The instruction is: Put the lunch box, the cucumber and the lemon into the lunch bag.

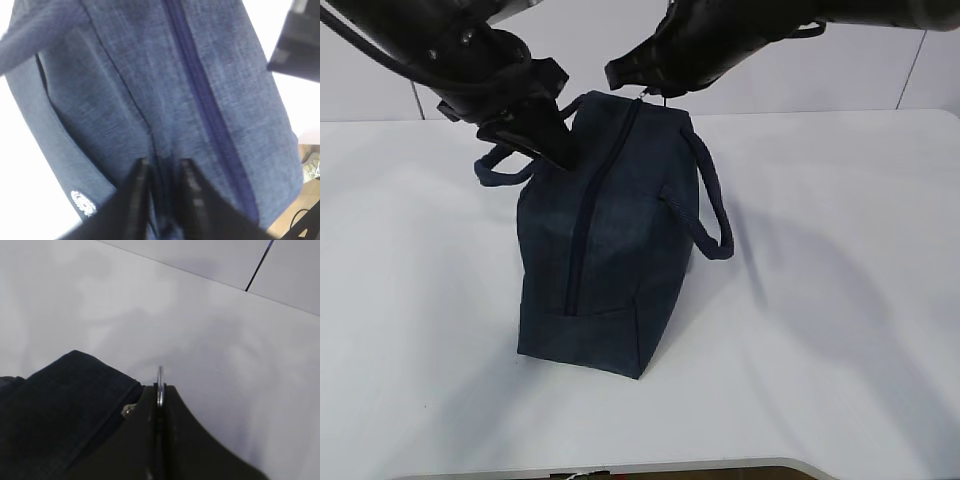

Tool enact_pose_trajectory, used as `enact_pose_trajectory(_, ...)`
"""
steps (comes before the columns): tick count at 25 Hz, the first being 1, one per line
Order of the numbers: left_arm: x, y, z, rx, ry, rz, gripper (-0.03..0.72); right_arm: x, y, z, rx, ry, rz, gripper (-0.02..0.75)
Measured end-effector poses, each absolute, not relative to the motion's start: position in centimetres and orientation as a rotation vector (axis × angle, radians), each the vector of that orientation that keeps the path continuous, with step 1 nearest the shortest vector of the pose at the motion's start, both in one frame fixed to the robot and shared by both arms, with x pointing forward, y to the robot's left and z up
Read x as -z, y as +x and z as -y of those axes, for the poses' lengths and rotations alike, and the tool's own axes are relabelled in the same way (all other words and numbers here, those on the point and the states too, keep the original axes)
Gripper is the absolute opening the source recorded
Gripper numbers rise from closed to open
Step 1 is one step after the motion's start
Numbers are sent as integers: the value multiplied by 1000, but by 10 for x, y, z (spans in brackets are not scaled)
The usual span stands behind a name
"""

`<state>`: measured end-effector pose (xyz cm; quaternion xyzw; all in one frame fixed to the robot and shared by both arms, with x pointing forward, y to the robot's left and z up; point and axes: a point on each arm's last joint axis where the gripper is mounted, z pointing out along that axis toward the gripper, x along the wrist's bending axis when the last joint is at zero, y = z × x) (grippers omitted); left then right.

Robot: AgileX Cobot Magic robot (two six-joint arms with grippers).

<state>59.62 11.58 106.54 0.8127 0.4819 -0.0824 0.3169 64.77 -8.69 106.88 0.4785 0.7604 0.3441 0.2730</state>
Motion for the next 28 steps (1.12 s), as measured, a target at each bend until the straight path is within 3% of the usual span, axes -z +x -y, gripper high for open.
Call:
enact_pose_trajectory(2, -1064, 595, -116, 227, 2154, -1260, 22, -1069, 648, 87, -929, 1286, -2044, 5)
enact_pose_trajectory(4, -1064, 594, -116, 245, 2169, -1253, -3, -1070, 648, 86, -943, 1276, -2037, 5)
enact_pose_trajectory(16, -1063, 587, -117, 309, 2241, -1227, -9, -1052, 659, 78, -967, 1213, -2034, 5)
enact_pose_trajectory(28, -1064, 587, -121, 265, 2271, -1215, -9, -1038, 678, 80, -1009, 1336, -1976, 5)
